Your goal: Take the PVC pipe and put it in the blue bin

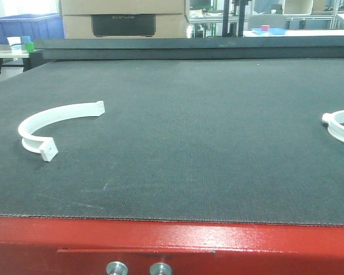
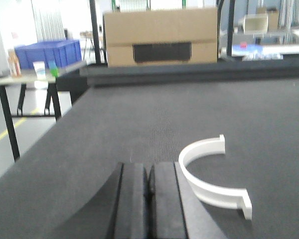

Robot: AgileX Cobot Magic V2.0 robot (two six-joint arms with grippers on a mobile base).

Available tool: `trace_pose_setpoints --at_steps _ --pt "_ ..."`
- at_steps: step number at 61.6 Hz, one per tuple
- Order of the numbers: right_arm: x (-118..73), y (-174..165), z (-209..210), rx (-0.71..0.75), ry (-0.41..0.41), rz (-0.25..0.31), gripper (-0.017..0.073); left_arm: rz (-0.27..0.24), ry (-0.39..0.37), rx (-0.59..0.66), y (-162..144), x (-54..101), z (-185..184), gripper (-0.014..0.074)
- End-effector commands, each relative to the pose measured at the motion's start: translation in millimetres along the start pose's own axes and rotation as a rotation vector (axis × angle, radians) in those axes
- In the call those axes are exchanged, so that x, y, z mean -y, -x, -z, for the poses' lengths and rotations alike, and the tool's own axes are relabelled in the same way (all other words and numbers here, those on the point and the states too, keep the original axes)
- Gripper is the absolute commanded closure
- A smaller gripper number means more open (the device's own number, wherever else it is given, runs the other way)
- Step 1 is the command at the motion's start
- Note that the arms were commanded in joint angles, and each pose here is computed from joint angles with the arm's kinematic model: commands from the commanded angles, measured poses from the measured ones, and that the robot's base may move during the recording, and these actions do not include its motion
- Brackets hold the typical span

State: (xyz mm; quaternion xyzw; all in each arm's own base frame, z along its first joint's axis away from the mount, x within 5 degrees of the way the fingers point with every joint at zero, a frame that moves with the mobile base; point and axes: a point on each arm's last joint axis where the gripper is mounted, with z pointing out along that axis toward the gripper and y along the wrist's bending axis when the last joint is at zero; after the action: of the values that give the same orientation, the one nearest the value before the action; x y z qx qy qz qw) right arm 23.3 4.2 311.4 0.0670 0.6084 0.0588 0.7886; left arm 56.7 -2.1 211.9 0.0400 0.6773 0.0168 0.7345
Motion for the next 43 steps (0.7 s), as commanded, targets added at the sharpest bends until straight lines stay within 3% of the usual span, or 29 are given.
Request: trace_pose_setpoints --at_steps 1,6,12,17,21,24,32,43 --pt "-0.5 3.6 0.5 0.019 0.002 -0.004 0.0722 0.007 0.013 0.086 8.5 -1.2 0.8 0.0705" --pt "-1.0 0.8 0.5 -0.012 0.008 -0.004 0.0722 0.01 0.019 0.131 12.5 -1.7 1.2 0.0705" --pt "-1.8 -3.5 0.7 -0.059 0.016 -0.004 0.0722 0.052 0.022 0.137 13.0 -2.3 1.3 0.0705" --pt "-1.9 -4.2 0.7 -0.067 0.017 -0.004 0.0722 0.123 0.028 0.145 13.6 -3.3 1.4 0.0705" --pt "-1.4 -4.6 -2.0 -0.075 0.013 -0.006 0.0722 0.211 0.033 0.141 13.1 -4.3 1.4 0.0705" --pt "-0.8 -5.1 -4.8 -0.084 0.009 -0.007 0.0722 0.243 0.034 0.138 12.7 -4.6 1.4 0.0705" --pt "-0.1 -6.4 -13.0 -0.13 0.001 -0.01 0.0722 0.232 0.005 0.042 8.9 -1.3 1.0 0.0705" --pt "0.7 -6.2 -25.6 -0.186 -0.01 -0.015 0.0722 0.196 0.001 0.056 17.6 -1.6 2.0 0.0705"
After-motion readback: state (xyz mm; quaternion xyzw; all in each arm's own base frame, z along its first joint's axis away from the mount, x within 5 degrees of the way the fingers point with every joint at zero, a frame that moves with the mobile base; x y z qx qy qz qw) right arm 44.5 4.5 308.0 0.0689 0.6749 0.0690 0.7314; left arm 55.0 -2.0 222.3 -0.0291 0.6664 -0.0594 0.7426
